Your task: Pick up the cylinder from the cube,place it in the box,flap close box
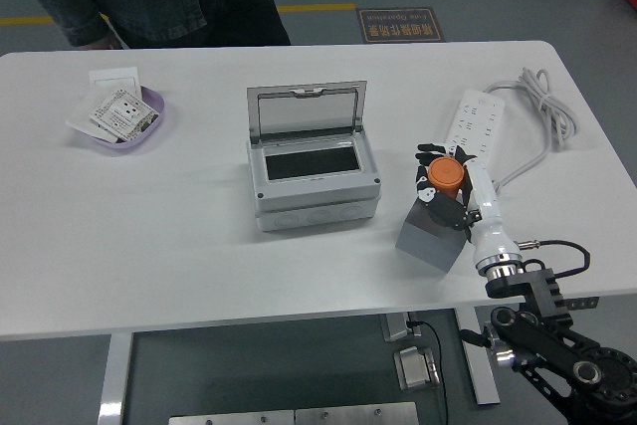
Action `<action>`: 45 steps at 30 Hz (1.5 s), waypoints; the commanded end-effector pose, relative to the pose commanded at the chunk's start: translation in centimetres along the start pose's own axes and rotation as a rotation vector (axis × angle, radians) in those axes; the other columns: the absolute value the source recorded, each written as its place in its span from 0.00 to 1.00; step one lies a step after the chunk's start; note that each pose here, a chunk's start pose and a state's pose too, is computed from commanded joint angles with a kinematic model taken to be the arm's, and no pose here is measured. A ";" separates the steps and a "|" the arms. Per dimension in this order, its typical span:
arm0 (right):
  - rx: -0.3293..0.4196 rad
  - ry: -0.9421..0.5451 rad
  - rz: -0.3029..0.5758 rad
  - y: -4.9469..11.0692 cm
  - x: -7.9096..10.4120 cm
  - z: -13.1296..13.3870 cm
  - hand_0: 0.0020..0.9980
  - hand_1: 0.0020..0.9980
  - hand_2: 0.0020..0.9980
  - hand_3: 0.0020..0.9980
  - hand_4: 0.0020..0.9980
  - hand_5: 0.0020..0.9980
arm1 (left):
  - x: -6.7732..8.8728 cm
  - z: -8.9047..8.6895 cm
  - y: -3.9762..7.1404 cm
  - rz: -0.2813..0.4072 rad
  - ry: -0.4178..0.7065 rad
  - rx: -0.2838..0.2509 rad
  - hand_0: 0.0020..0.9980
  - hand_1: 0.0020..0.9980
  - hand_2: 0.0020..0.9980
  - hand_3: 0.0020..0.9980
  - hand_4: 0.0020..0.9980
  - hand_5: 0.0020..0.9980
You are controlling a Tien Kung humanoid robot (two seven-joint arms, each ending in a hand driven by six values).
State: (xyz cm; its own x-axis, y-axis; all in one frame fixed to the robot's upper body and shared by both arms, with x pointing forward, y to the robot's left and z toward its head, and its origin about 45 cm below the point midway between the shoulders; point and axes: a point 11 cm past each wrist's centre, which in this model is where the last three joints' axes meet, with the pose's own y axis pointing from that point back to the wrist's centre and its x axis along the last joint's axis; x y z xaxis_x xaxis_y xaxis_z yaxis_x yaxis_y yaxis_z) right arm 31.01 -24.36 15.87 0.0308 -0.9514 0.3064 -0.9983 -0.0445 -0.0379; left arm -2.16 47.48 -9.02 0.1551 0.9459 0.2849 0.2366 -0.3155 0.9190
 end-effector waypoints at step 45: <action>0.214 0.828 -0.402 -11.2 -12.5 -8.8 0.00 0.04 0.26 0.21 0.04 0.03 | 1.1 0.4 0.3 0.018 -0.001 0.006 0.66 0.69 0.57 0.56 0.50 0.07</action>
State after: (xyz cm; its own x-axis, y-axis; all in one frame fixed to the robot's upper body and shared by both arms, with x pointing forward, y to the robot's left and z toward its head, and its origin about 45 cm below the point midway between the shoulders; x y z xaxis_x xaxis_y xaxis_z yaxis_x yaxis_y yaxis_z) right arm 41.35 -9.31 20.81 0.2432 -0.3371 0.9095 -0.8877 -0.4553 0.0687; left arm -1.51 48.36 -8.56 0.1600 0.9399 0.3015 0.2397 -0.3333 0.9118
